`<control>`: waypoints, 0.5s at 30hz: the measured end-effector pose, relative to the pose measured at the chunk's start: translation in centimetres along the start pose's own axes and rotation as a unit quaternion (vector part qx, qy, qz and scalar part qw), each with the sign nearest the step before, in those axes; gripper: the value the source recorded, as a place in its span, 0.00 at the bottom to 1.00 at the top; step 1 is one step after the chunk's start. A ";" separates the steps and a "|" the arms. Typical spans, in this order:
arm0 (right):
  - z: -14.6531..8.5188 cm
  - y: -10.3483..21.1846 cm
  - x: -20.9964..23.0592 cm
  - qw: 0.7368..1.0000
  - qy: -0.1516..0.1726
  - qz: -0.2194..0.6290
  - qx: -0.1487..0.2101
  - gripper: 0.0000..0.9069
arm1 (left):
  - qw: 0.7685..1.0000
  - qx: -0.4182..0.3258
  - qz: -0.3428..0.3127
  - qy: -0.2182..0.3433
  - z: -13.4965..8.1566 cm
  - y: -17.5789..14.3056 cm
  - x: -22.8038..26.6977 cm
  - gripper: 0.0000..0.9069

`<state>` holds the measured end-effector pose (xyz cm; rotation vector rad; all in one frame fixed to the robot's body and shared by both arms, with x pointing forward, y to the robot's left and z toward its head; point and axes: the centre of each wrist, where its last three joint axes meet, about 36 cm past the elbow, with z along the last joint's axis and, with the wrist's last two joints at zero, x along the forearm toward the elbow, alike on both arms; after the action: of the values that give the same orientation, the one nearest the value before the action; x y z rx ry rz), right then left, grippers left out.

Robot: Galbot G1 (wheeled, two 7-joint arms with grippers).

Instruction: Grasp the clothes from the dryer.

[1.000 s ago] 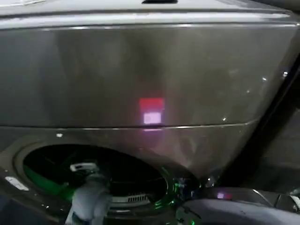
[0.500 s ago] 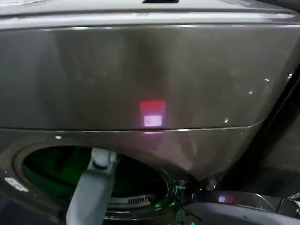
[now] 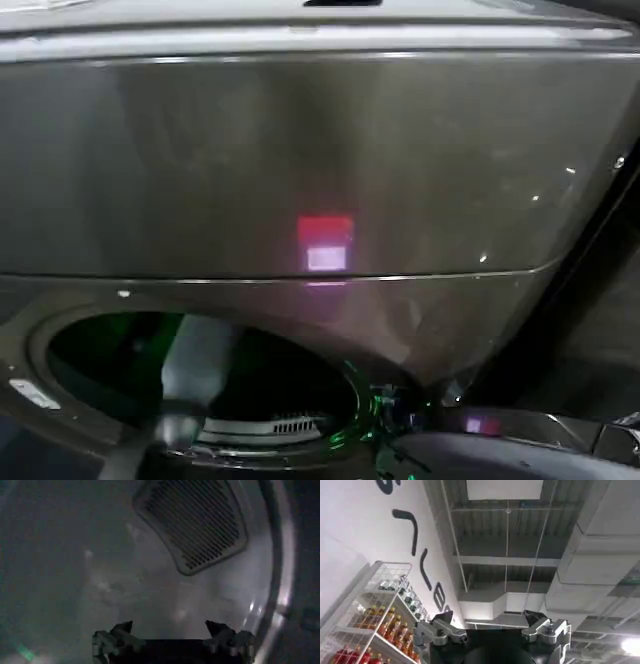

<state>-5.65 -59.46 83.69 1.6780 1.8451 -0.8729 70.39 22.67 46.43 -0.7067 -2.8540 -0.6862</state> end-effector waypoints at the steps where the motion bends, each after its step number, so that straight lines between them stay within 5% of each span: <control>1: -0.1 0.0 0.0 1.000 -0.001 -0.001 0.001 1.00 | 0.999 -0.026 0.020 0.012 0.4 0.3 -0.3 1.00; 8: -0.3 -0.6 -0.2 1.000 -0.003 0.001 0.006 1.00 | 0.965 -0.185 0.155 0.106 2.2 2.5 -1.9 1.00; 15: -0.5 -0.4 0.0 1.000 -0.005 -0.003 0.008 1.00 | 0.907 -0.271 0.261 0.190 1.1 4.2 -3.5 1.00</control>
<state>-6.02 -59.12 84.05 1.6760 1.8428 -0.8985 75.49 25.01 46.37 -1.1874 -1.9859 -1.3462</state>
